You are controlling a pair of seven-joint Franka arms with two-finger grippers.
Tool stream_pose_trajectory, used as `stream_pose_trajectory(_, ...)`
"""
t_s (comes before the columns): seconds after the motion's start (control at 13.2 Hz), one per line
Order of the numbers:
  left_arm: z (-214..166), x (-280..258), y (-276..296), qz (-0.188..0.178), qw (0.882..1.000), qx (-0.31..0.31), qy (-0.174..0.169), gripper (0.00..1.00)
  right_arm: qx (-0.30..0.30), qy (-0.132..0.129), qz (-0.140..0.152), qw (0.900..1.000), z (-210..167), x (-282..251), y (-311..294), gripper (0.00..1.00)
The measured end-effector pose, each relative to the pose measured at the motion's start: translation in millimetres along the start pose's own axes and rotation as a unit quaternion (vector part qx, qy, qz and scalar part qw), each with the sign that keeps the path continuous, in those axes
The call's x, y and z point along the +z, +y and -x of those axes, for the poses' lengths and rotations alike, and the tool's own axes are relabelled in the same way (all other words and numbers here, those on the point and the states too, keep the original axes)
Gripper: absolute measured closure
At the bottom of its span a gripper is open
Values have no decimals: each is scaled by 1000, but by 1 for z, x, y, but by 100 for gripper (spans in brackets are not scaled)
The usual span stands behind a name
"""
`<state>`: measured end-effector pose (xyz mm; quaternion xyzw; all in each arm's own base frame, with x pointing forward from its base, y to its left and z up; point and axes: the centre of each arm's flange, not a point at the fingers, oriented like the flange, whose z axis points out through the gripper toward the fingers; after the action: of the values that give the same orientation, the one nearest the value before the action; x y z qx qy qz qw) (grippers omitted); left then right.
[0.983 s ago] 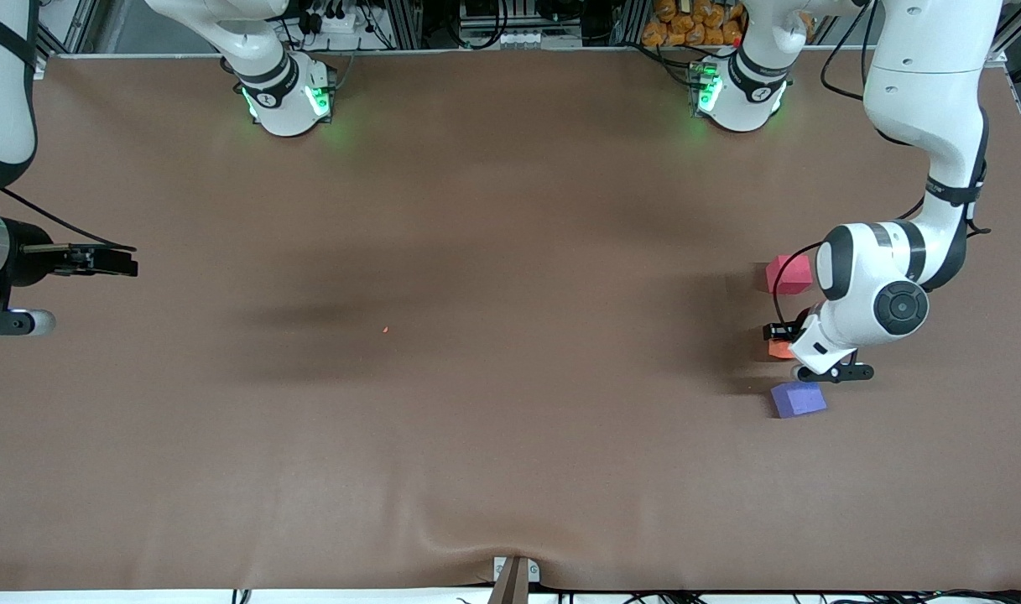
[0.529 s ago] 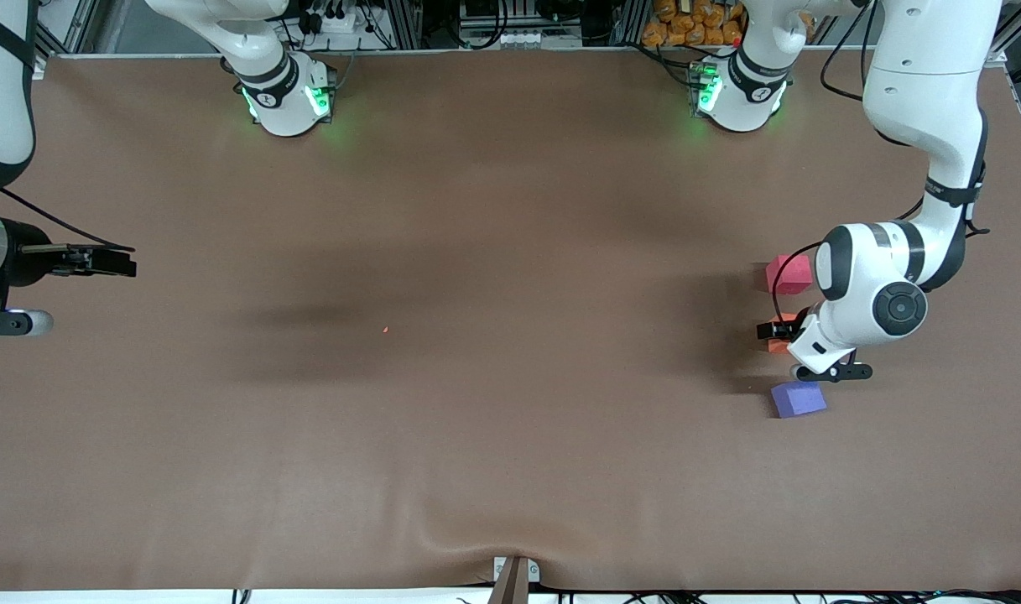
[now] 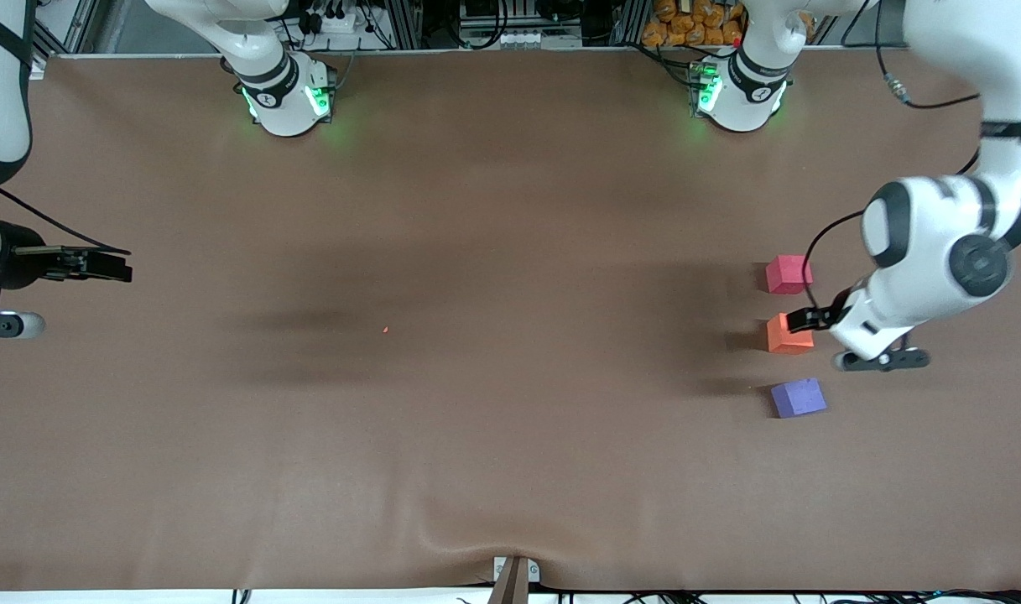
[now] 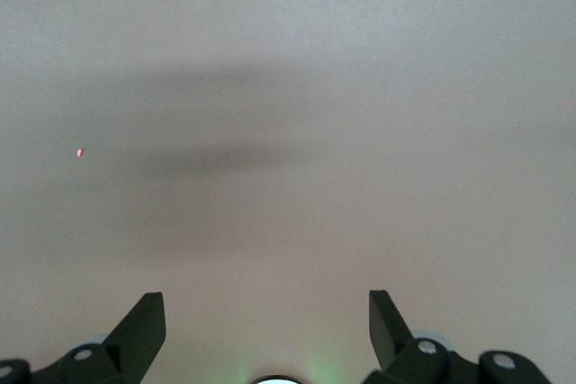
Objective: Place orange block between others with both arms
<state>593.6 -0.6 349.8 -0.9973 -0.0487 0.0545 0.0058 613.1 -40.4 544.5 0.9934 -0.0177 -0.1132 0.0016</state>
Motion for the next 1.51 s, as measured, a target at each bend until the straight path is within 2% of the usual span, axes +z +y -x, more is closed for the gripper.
stream_pose_trajectory(0.15,13,-31,-40,8,999,-49,-11,0,6,1,-1,1000,1,-1,6,0)
stream_pose_trajectory(0.3,20,-51,-79,16,996,-83,-1,0,17,2,-2,1000,1,-1,6,0)
stream_pose_trajectory(0.45,18,-62,-76,36,992,-123,8,0,33,2,-3,999,0,-1,5,0)
stream_pose_trajectory(0.61,14,-81,-44,58,988,-145,8,0,38,5,-4,999,0,-3,4,0)
stream_pose_trajectory(0.98,18,-165,-11,61,990,-124,-2,0,49,16,-6,999,1,-12,4,0)
stream_pose_trajectory(1.29,42,-226,20,33,996,-63,49,0,67,27,-11,997,3,-22,19,0)
stream_pose_trajectory(1.51,73,-262,11,26,998,5,59,0,71,29,-15,997,4,-24,24,0)
